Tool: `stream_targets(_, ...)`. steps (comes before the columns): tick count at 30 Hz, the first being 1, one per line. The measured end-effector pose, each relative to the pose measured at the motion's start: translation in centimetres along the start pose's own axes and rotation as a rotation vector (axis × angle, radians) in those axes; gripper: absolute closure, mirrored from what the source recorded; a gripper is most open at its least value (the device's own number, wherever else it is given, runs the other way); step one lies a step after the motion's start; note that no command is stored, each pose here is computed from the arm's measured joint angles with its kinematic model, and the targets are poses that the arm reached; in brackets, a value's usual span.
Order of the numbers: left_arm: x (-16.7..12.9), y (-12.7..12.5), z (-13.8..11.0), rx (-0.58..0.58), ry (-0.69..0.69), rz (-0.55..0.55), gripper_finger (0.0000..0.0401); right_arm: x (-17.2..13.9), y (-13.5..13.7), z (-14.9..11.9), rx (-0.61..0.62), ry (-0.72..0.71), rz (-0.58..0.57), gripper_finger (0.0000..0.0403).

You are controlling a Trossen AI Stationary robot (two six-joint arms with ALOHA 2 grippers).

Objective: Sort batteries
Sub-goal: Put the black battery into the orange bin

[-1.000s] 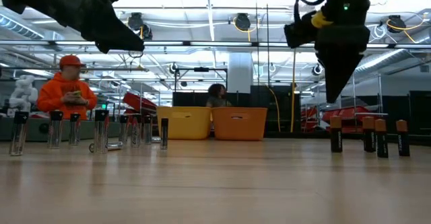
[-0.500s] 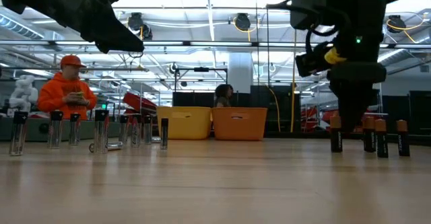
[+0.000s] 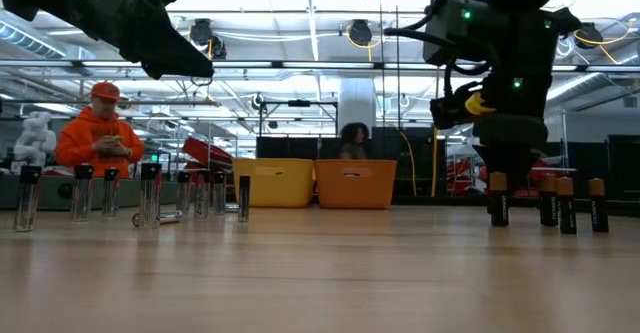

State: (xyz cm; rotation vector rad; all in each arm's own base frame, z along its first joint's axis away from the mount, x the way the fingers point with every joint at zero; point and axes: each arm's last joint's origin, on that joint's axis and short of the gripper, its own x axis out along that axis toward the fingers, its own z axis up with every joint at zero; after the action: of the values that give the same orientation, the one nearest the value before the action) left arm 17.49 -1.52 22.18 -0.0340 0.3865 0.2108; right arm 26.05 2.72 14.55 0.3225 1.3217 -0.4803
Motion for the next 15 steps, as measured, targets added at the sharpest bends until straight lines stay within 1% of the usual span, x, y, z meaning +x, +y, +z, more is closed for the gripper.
stream_targets(5,0.0,0.0,0.0,0.001,0.003,0.001,0.0271,0.0,0.0,0.3,-0.019,-0.001,0.042,0.0362)
stream_targets(6,0.0,0.0,0.0,0.001,0.003,0.001,0.0271,0.0,0.0,0.4,-0.026,-0.008,0.052,0.0375)
stream_targets(10,0.0,0.0,0.0,0.001,0.002,0.003,0.0271,0.0,0.3,0.9,-0.059,-0.070,0.073,0.0375)
stream_targets(13,0.0,0.1,0.0,0.000,-0.003,0.018,0.0271,-0.1,0.5,2.0,-0.067,-0.203,0.051,0.0375)
stream_targets(15,0.1,0.1,0.0,-0.002,-0.008,0.026,0.0271,-0.2,0.5,3.1,-0.063,-0.299,0.066,0.0375)
